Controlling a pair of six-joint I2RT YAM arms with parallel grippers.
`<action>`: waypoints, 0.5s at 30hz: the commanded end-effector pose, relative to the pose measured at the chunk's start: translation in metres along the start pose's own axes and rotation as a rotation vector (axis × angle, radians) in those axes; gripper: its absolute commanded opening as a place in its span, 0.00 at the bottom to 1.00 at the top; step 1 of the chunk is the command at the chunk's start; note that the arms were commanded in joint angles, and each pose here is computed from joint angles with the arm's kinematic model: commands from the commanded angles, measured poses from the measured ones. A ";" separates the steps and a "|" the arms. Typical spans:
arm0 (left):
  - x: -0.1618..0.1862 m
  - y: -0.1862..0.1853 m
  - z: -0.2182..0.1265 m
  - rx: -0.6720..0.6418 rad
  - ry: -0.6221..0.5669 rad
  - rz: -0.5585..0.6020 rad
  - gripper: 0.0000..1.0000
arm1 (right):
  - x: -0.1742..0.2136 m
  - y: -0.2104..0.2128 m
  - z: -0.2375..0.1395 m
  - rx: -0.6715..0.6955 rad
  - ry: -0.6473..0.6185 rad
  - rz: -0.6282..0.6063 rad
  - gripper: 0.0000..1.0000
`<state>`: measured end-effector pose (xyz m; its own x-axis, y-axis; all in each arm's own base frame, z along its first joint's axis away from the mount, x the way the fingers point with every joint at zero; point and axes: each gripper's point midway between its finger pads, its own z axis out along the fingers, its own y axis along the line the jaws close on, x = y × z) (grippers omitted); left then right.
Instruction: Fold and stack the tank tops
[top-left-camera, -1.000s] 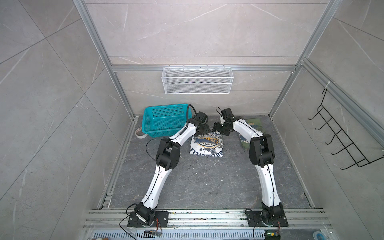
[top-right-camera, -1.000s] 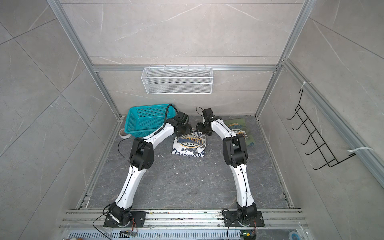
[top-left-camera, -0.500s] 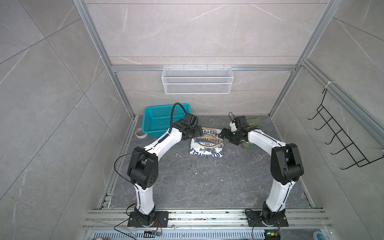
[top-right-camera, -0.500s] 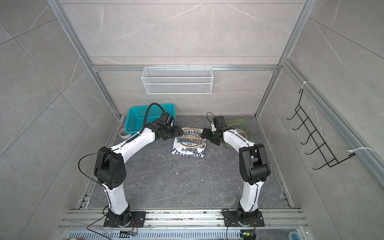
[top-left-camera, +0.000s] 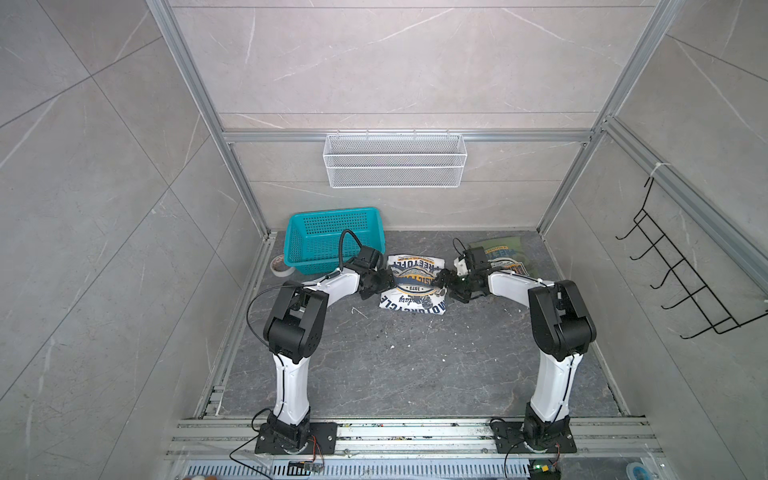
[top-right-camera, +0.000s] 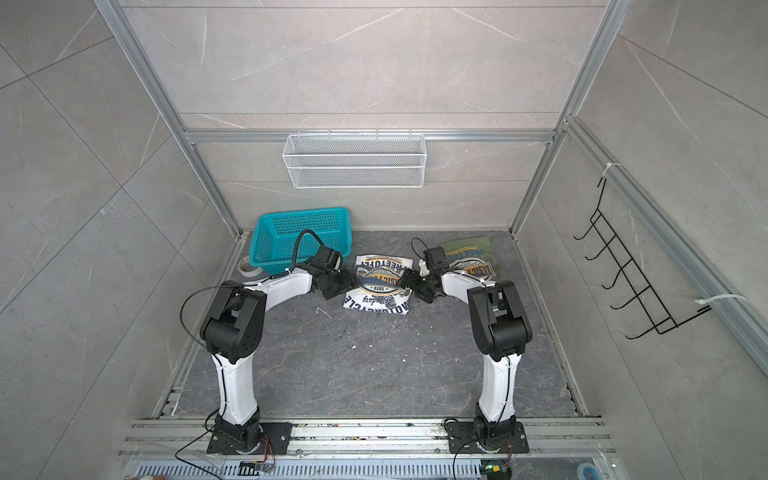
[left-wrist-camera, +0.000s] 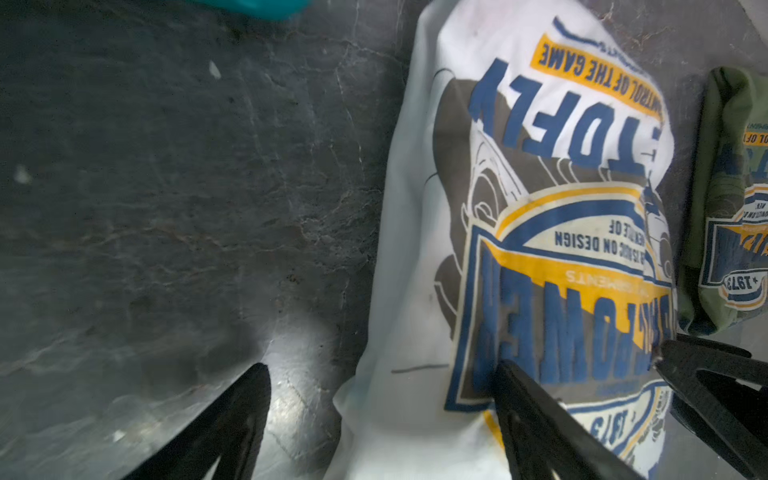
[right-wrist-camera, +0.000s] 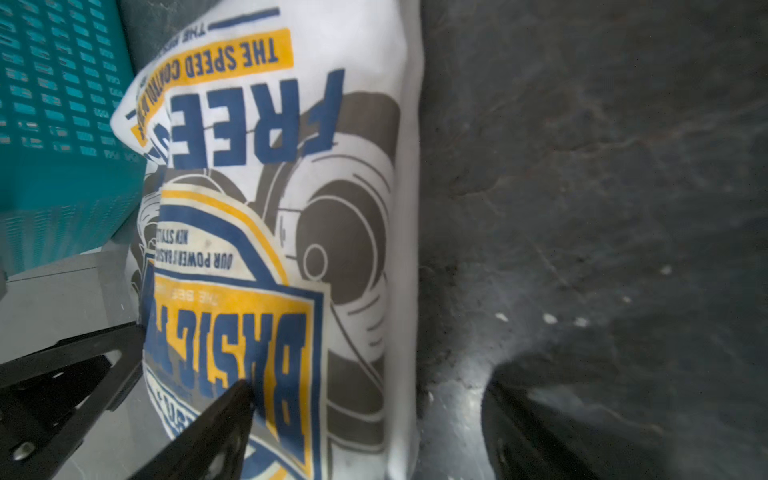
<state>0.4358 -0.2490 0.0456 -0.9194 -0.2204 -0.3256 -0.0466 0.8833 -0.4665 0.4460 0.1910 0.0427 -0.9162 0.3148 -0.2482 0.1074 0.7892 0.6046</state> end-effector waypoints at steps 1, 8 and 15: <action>-0.007 -0.016 0.011 0.086 0.003 -0.012 0.84 | 0.020 -0.007 0.022 -0.001 0.056 0.026 0.83; 0.005 -0.026 0.031 0.155 0.066 -0.044 0.74 | 0.030 -0.005 0.035 -0.013 0.088 0.037 0.71; 0.012 -0.050 0.026 0.202 0.069 -0.021 0.52 | 0.023 -0.003 0.027 0.005 0.062 0.015 0.46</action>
<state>0.4426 -0.2923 0.0411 -0.9355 -0.2146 -0.2807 -0.0023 0.7981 -0.6026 0.4488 0.2124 0.0346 -0.9212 0.3055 -0.2409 0.0839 0.7607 0.6436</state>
